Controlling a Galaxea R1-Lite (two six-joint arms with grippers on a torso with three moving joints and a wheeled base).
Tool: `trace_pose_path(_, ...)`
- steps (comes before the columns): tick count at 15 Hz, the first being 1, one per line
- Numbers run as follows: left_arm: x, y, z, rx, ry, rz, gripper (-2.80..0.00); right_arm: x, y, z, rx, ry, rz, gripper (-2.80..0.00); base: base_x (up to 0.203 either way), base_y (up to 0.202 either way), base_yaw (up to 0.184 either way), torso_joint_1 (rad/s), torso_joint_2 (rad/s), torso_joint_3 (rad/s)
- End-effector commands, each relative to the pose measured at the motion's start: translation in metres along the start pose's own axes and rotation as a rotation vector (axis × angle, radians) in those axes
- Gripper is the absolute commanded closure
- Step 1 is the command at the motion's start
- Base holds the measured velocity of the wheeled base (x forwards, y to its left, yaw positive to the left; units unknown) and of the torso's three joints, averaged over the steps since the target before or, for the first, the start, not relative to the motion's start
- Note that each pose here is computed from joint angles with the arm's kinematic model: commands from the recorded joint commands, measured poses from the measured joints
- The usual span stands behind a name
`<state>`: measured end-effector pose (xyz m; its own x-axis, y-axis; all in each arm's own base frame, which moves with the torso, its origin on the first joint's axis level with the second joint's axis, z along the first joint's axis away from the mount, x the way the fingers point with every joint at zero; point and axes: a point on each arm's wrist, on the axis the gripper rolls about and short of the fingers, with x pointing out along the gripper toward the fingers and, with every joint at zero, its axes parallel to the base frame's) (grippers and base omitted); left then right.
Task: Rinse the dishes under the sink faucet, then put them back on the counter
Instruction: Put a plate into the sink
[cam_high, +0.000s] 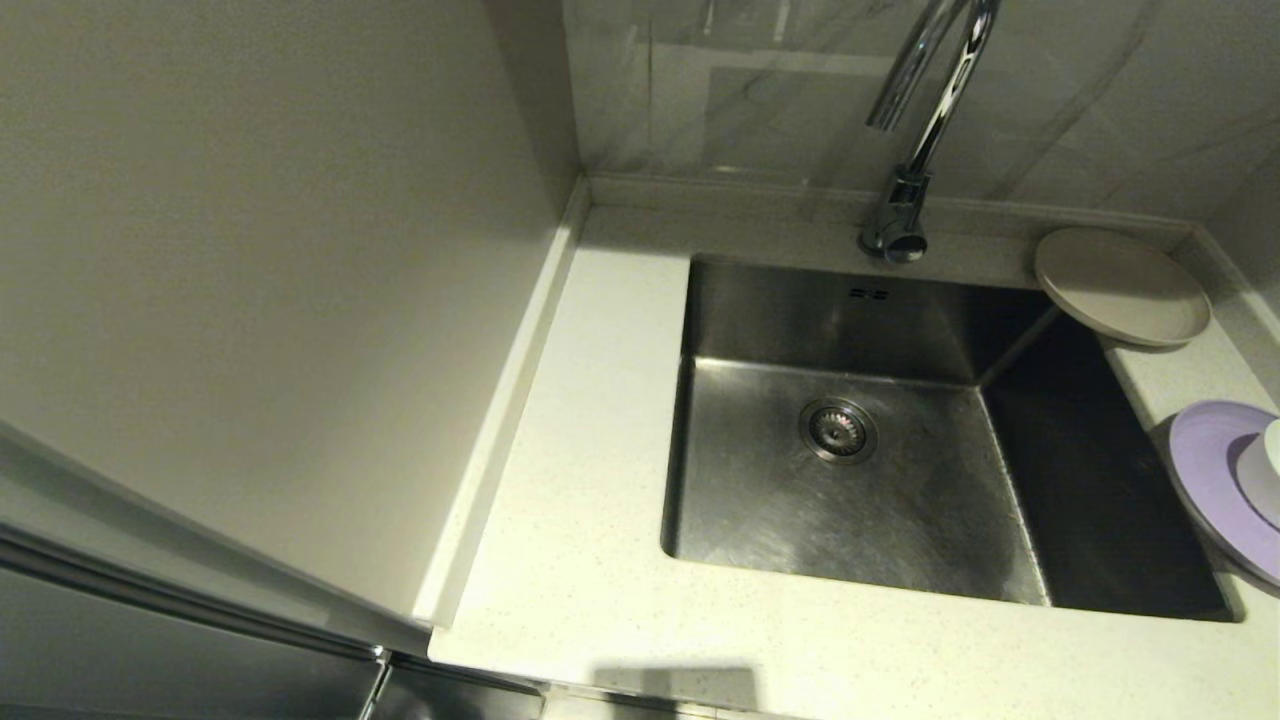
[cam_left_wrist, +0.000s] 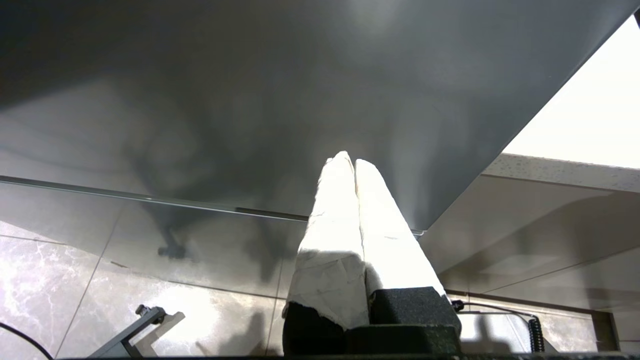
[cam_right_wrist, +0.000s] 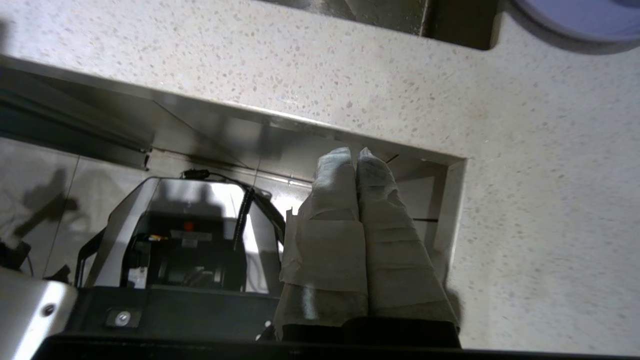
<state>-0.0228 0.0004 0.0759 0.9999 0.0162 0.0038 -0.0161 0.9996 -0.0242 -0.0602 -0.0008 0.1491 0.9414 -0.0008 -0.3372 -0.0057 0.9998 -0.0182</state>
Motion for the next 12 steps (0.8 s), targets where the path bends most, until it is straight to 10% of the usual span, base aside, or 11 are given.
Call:
trace_pose_path(1,0.0,0.0,0.0,0.0,-0.002,0.001,0.0,-0.001,-0.001,0.04,-0.014,0.094,0.004,0.0,0.0,0.0,0.0,0.0,0.0,0.0)
trace_pose_path(8,0.0,0.0,0.0,0.0,-0.002,0.001,0.0,0.039,-0.003,0.207,-0.105,0.296,0.009,0.0,0.0,0.0,0.0,0.0,0.0,0.0)
trace_pose_path(12,0.0,0.0,0.0,0.0,-0.002,0.001,0.0,0.121,-0.01,0.263,-0.146,0.4,-0.148,0.0,0.0,0.0,0.0,0.0,0.0,0.0)
